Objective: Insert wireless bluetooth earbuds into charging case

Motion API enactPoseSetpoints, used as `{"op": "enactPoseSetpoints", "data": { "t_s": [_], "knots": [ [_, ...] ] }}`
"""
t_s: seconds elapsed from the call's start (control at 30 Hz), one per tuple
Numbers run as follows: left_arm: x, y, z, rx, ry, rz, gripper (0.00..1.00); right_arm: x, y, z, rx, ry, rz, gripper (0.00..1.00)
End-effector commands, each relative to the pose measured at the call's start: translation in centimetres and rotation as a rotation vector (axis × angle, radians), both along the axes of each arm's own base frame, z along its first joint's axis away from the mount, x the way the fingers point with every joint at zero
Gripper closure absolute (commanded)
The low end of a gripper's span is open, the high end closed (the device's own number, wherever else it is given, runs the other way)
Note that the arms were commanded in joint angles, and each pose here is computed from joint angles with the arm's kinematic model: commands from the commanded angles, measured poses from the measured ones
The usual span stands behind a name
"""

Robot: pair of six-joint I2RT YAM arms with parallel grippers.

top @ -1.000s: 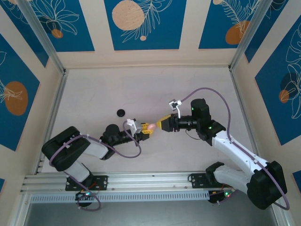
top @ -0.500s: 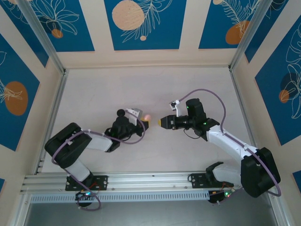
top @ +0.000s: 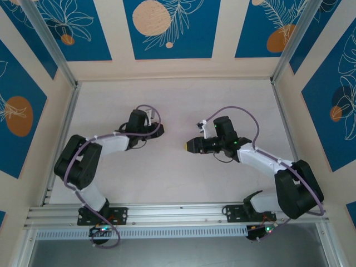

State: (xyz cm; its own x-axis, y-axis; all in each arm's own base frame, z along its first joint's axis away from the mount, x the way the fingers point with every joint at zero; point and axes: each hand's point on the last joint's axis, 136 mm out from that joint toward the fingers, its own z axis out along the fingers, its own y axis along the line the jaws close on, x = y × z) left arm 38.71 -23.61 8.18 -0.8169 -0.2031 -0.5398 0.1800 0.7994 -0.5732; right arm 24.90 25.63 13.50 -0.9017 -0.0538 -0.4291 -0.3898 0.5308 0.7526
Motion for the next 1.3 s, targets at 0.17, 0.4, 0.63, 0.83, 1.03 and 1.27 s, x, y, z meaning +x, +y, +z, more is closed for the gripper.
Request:
{"op": "enactPoseSetpoints", "data": {
  "t_s": [0.17,0.4,0.63,0.83,1.03,1.27],
  "knots": [
    [0.2,-0.7,-2.8,0.015,0.257,-0.061,0.86,0.7,1.9,0.2,0.014,0.005,0.058,0.58],
    [1.0,-1.0,-3.6,0.047,0.303,-0.077,0.83,0.8,2.3,-0.5,0.001,0.021,0.072,0.58],
    [0.5,0.1,-4.6,0.106,0.342,-0.072,0.78,0.9,2.7,-1.0,0.001,0.037,0.081,0.58],
    [0.9,1.1,-4.7,0.148,0.343,-0.058,0.66,0.8,3.0,-1.3,-0.014,0.043,0.091,0.58],
    [1.6,2.1,-3.8,0.198,0.324,-0.048,0.61,0.9,3.1,-1.5,-0.023,0.039,0.092,0.58],
    [2.7,3.6,-1.4,0.275,0.271,-0.030,0.57,1.2,2.9,-1.3,-0.042,0.012,0.083,0.58]
  ]
}}
